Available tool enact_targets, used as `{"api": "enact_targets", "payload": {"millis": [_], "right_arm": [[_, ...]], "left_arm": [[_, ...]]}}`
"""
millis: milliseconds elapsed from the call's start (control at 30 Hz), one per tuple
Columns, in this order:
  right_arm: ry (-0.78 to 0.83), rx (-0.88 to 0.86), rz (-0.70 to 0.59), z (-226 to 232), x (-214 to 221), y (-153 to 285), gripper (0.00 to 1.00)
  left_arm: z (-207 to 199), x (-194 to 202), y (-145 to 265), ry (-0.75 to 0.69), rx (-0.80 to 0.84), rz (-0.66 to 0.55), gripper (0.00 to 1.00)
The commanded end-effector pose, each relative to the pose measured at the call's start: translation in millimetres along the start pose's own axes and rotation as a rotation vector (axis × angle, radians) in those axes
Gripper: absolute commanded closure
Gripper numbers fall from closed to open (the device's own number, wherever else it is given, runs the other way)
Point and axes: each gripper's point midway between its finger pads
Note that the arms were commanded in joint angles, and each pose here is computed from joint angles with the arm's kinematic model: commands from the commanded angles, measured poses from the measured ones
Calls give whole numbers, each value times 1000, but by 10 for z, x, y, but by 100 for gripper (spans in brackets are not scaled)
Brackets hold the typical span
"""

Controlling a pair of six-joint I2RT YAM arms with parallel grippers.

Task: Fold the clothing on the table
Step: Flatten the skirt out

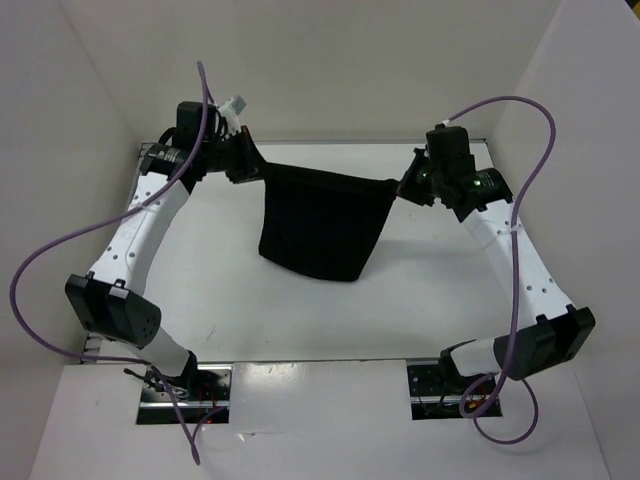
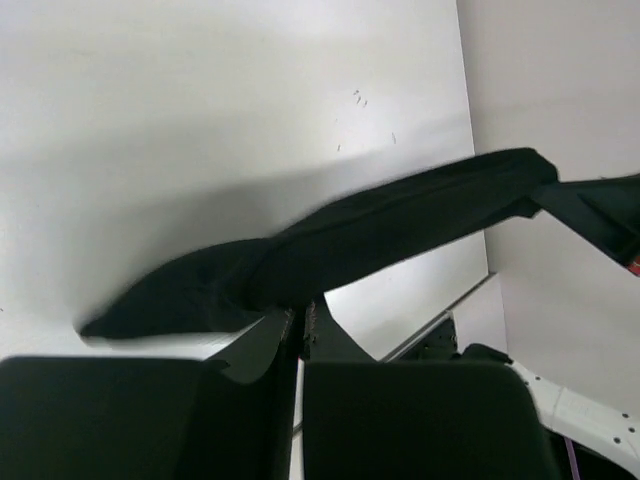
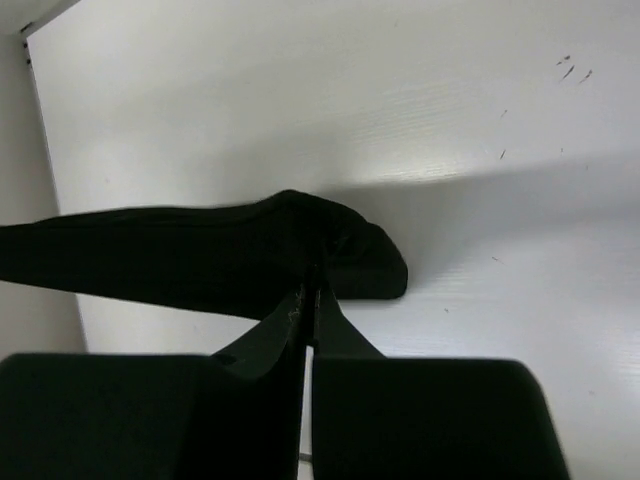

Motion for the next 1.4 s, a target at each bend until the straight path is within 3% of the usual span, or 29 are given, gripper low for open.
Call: {"api": "enact_targets", "payload": {"millis": [0, 67, 133, 200, 300, 400, 467, 500, 633, 700, 967, 1167, 1333, 1367], "right_arm": [[72, -69, -189, 173, -510, 338, 100], [72, -111, -208, 236, -521, 499, 100], [28, -35, -217, 36, -430, 517, 100], [75, -47, -83, -41, -69, 419, 100], [167, -322, 277, 245, 868, 515, 100], [226, -484, 311, 515, 1258, 860, 100], [209, -440, 260, 445, 1163, 848, 100], [174, -331, 221, 280, 983, 718, 100], [77, -139, 156, 26, 548, 256, 100], [62, -71, 95, -19, 307, 172, 100], [-15, -73, -145, -29, -500, 312, 100], [2, -100, -189, 20, -669, 381, 100], [12, -142, -104, -18, -329, 355, 100], [11, -148, -83, -42, -233, 350, 100]], "left_arm": [[-534, -388, 523, -166, 127, -153, 100], [-678, -314, 644, -192, 185, -132, 100], [-659, -183, 675, -214, 203, -103, 100], [-817, 262, 643, -259, 316, 35, 100], [-861, 926, 721, -275, 454, 195, 100], [-934, 1212, 960, -302, 496, 182, 100], [-841, 1150, 960, -279, 409, 136, 100], [-686, 1024, 820, -273, 304, 95, 100], [-156, 722, 181, -182, 56, 149, 100], [-171, 546, 98, -193, 47, 125, 100], [-31, -16, 63, -145, 13, -5, 100], [-73, -269, 106, -128, 38, -50, 100], [124, 52, 82, -105, 32, -5, 100], [326, 279, 11, -74, 3, 42, 100]]}}
Point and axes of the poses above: each gripper's point midway between its finger pads, its own y axis back along the fingers, its own z axis along the line the jaws close on, x = y × z, and after that the axes turned 5 degrees about y, right-handed
